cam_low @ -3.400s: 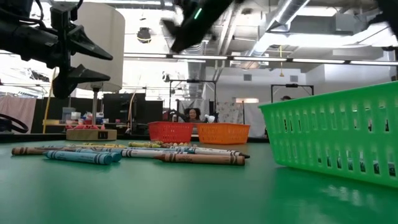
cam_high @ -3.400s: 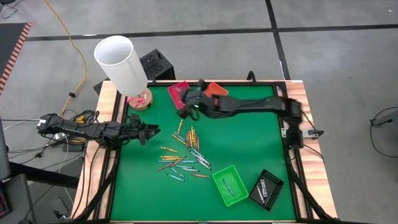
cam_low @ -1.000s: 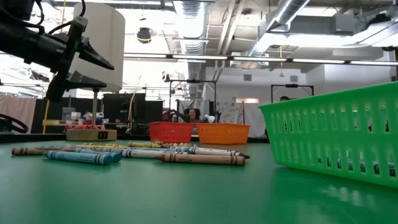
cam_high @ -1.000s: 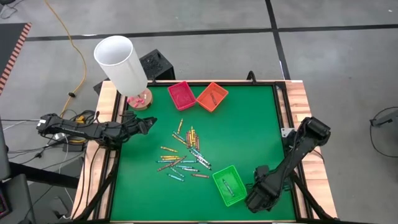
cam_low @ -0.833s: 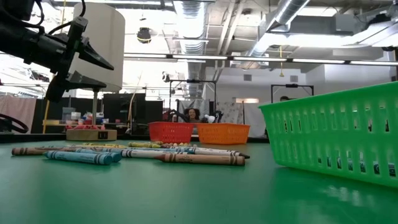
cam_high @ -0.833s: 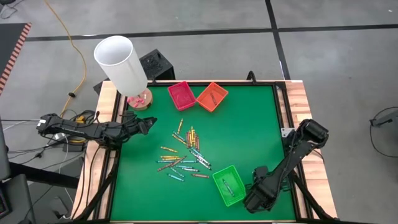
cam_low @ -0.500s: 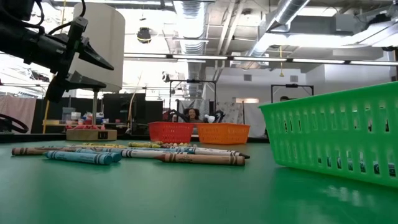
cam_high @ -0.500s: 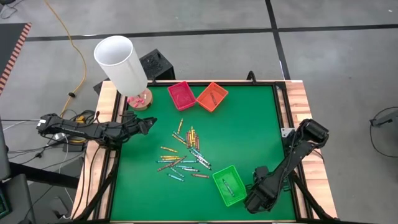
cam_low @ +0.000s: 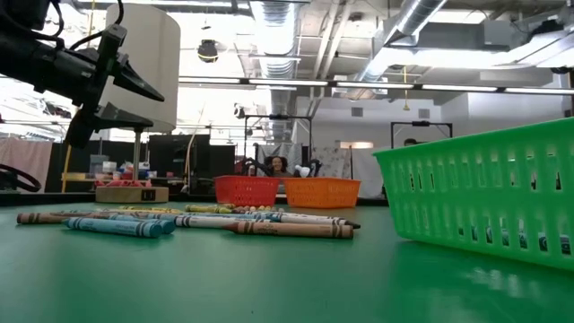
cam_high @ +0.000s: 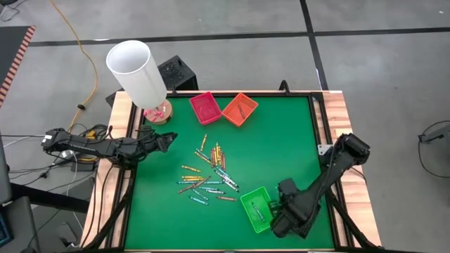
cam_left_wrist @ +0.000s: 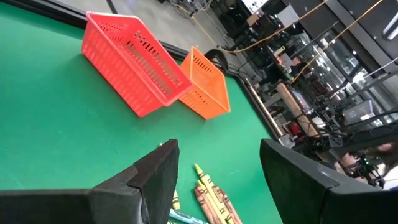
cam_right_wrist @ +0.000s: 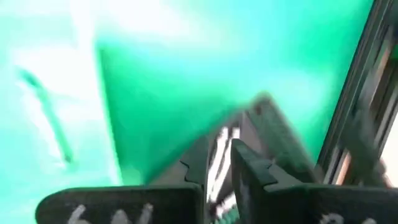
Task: Sort crayons
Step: Put the light green crayon into the red bin
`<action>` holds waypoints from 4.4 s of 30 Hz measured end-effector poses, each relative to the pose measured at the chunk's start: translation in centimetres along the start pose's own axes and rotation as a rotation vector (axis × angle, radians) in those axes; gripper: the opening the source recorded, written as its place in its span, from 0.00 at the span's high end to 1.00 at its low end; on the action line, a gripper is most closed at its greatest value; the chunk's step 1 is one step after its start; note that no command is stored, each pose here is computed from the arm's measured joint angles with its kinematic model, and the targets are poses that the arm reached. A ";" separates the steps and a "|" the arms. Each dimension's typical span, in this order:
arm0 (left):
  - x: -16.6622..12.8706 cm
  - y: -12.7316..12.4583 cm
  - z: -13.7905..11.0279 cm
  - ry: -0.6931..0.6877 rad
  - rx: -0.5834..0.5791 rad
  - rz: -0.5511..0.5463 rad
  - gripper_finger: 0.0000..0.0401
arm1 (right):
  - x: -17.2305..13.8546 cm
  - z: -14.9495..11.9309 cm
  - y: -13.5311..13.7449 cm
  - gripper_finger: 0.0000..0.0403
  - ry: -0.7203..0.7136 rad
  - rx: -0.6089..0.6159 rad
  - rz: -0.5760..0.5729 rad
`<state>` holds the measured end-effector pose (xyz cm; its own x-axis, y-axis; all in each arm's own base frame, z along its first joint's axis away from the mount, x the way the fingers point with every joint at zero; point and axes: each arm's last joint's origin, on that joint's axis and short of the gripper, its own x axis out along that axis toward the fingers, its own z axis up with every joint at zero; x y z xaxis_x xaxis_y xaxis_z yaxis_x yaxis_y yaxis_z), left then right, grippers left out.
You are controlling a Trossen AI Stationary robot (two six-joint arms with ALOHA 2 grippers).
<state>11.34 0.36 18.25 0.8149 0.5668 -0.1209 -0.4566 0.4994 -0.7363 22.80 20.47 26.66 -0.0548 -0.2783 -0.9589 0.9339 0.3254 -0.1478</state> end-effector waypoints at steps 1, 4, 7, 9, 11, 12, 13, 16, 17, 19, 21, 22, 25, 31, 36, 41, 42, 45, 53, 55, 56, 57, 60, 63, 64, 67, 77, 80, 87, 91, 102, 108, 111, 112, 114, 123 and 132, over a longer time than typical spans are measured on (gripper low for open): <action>0.0 0.0 0.0 0.002 0.000 -0.001 0.46 | -0.8 0.8 0.3 0.84 -0.044 -0.027 0.037; 0.0 0.0 0.0 0.003 0.000 -0.002 0.46 | -2.6 3.7 1.5 0.84 -0.253 -0.154 0.174; 0.0 0.0 0.0 0.002 -0.001 -0.003 0.46 | -3.7 7.3 2.7 0.84 -0.460 -0.201 0.204; 0.0 0.0 0.0 0.000 -0.004 -0.005 0.46 | -3.7 9.6 3.4 0.84 -0.539 -0.235 0.193; 0.0 0.0 0.0 0.001 -0.004 -0.004 0.46 | -3.3 12.0 4.2 0.84 -0.572 -0.263 0.181; 0.0 0.0 0.0 0.001 -0.004 -0.004 0.46 | -3.1 13.2 4.7 0.84 -0.580 -0.272 0.182; 0.0 0.0 0.0 0.000 -0.004 -0.004 0.46 | -2.9 14.5 5.0 0.84 -0.587 -0.272 0.183; 0.0 0.0 0.0 0.001 -0.002 -0.003 0.46 | -2.0 18.3 6.2 0.84 -0.618 -0.230 0.208; 0.0 0.0 0.0 0.001 -0.002 -0.003 0.46 | -1.8 19.6 6.5 0.84 -0.632 -0.214 0.217; 0.0 0.0 0.0 0.001 -0.002 -0.003 0.46 | -1.1 21.8 7.1 0.84 -0.654 -0.199 0.225; 0.0 0.0 0.0 0.002 0.000 -0.002 0.46 | -0.3 24.0 7.6 0.84 -0.666 -0.190 0.236; 0.0 0.0 0.0 0.002 0.000 -0.001 0.46 | 0.0 24.8 7.7 0.84 -0.665 -0.196 0.243; 0.0 0.0 -0.1 0.011 0.005 -0.002 0.46 | 1.8 27.0 8.7 0.84 -0.646 -0.213 0.254; 0.0 0.1 -0.2 0.037 0.017 -0.003 0.46 | 6.5 29.4 10.7 0.84 -0.570 -0.218 0.240; 0.0 0.1 -0.3 0.044 0.018 -0.002 0.46 | 9.5 31.5 12.8 0.84 -0.601 -0.131 0.325; 0.1 0.2 -0.4 0.045 0.030 0.008 0.46 | 12.0 33.0 14.9 0.84 -0.558 -0.109 0.549; 0.1 0.2 -0.4 0.045 0.029 0.009 0.46 | 12.9 33.1 15.4 0.84 -0.546 -0.113 0.568; 0.1 0.3 -0.4 0.044 0.034 0.016 0.46 | 13.9 33.5 16.0 0.84 -0.517 -0.085 0.638; 0.1 0.4 -0.5 0.054 0.042 0.022 0.46 | 15.4 33.3 16.2 0.84 -0.462 -0.034 0.618; 0.1 0.4 -0.5 0.053 0.043 0.021 0.46 | 15.5 33.3 16.4 0.84 -0.452 -0.040 0.635; 0.1 0.4 -0.5 0.054 0.044 0.022 0.46 | 15.4 33.1 16.4 0.84 -0.449 -0.043 0.638; 0.1 0.4 -0.5 0.053 0.043 0.021 0.46 | 15.3 33.0 16.5 0.84 -0.447 -0.047 0.637; 0.1 0.4 -0.5 0.056 0.042 0.020 0.46 | 15.4 32.7 16.5 0.84 -0.441 -0.091 0.621; 0.1 0.4 -0.5 0.064 0.045 0.017 0.46 | 15.2 32.1 16.9 0.84 -0.478 -0.250 0.611; 0.1 0.4 -0.5 0.068 0.046 0.014 0.46 | 15.0 31.9 17.1 0.84 -0.500 -0.333 0.611; 0.1 0.4 -0.5 0.069 0.046 0.014 0.46 | 14.6 30.8 17.4 0.84 -0.573 -0.663 0.557; 0.1 0.4 -0.5 0.070 0.073 0.013 0.46 | 13.9 29.1 18.1 0.84 -0.776 -1.364 0.342; 0.1 0.4 -0.5 0.071 0.088 0.014 0.46 | 14.1 29.3 17.9 0.84 -0.792 -1.471 0.297; 0.1 0.5 -0.6 0.083 0.103 0.018 0.46 | 13.5 30.3 17.6 0.84 -0.787 -1.417 0.272; 0.1 0.5 -0.7 0.096 0.101 0.009 0.46 | 12.9 31.0 16.9 0.84 -0.667 -1.136 0.266; 0.1 0.4 -0.7 0.125 0.097 -0.013 0.46 | 9.7 30.2 13.7 0.84 -0.238 -0.558 0.198; 0.0 0.3 -0.8 0.148 0.094 -0.030 0.46 | 10.5 29.4 14.7 0.80 -0.173 -0.582 0.282; 0.0 0.3 -0.8 0.160 0.092 -0.039 0.46 | 11.1 29.3 15.1 0.75 -0.185 -0.560 0.314; 0.0 0.3 -0.9 0.165 0.083 -0.042 0.46 | 11.3 29.3 15.0 0.72 -0.175 -0.536 0.312; 0.0 0.3 -0.9 0.167 0.071 -0.040 0.46 | 11.5 29.3 14.8 0.68 -0.143 -0.485 0.301; 0.0 0.3 -0.9 0.166 0.069 -0.040 0.46 | 11.3 29.8 15.1 0.58 -0.175 -0.381 0.345; 0.0 0.3 -0.9 0.166 0.067 -0.040 0.46 | 12.1 29.8 15.5 0.60 -0.206 -0.362 0.373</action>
<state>11.53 -0.03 17.45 0.8781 0.4325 -0.2047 -0.4409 0.5651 -0.6973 47.15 -4.76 20.00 0.3603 -0.2442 -0.9003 0.6937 0.7154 0.0836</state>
